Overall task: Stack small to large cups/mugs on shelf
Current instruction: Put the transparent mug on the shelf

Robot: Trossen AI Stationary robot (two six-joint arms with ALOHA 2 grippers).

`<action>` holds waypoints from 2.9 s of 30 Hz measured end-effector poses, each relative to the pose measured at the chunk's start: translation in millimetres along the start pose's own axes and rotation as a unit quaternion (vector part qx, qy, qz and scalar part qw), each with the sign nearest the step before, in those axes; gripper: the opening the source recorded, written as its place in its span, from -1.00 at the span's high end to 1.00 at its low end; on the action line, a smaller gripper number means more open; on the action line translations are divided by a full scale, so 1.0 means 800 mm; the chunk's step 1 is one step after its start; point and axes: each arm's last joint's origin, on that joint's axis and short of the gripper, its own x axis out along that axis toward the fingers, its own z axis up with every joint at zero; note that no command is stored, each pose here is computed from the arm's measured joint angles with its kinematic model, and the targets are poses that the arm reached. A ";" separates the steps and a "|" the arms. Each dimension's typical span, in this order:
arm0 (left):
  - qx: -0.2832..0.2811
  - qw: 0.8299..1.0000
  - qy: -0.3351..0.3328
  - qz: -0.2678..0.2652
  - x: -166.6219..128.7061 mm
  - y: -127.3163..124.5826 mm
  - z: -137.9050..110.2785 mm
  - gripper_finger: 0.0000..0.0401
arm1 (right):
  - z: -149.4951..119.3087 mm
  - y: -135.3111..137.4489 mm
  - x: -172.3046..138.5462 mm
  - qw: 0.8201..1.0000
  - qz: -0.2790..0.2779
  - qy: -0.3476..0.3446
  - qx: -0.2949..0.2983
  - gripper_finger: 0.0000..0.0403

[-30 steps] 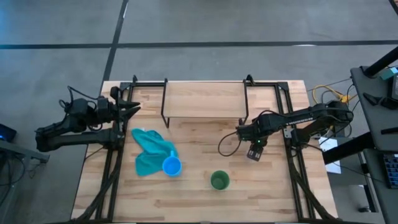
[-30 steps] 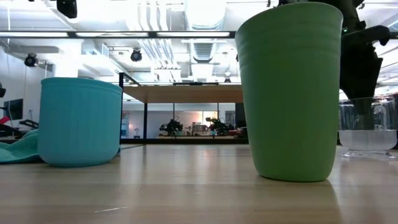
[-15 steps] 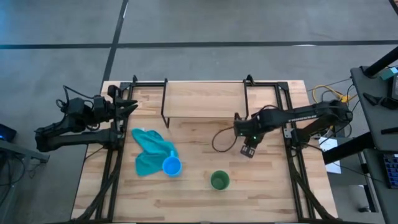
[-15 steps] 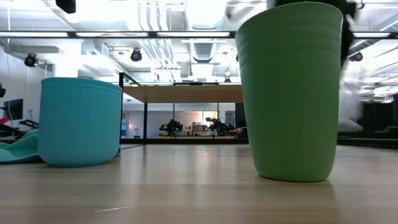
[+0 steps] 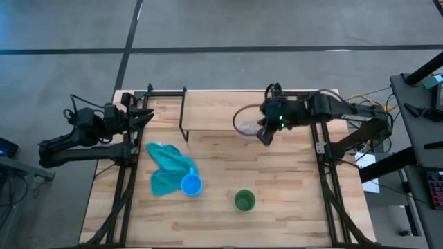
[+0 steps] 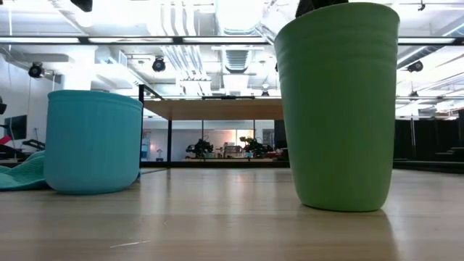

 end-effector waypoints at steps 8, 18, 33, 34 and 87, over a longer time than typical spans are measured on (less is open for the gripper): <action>-0.048 0.998 0.032 0.002 0.016 0.000 -0.010 0.72 | 0.004 -0.047 -0.012 0.995 -0.070 0.066 0.001 0.96; -0.003 0.998 0.059 0.001 0.039 -0.001 -0.010 0.72 | 0.019 -0.076 0.020 0.986 -0.072 0.118 -0.094 0.96; 0.046 0.997 0.059 -0.004 0.076 -0.003 0.022 0.72 | 0.072 -0.096 0.083 0.962 -0.080 0.172 -0.196 0.96; 0.061 0.996 0.061 -0.005 0.077 -0.003 0.022 0.72 | 0.076 -0.097 0.081 0.961 -0.080 0.175 -0.199 0.96; 0.112 0.987 0.108 0.035 0.090 0.000 0.016 0.72 | 0.092 -0.128 0.109 0.953 -0.046 0.239 -0.179 0.96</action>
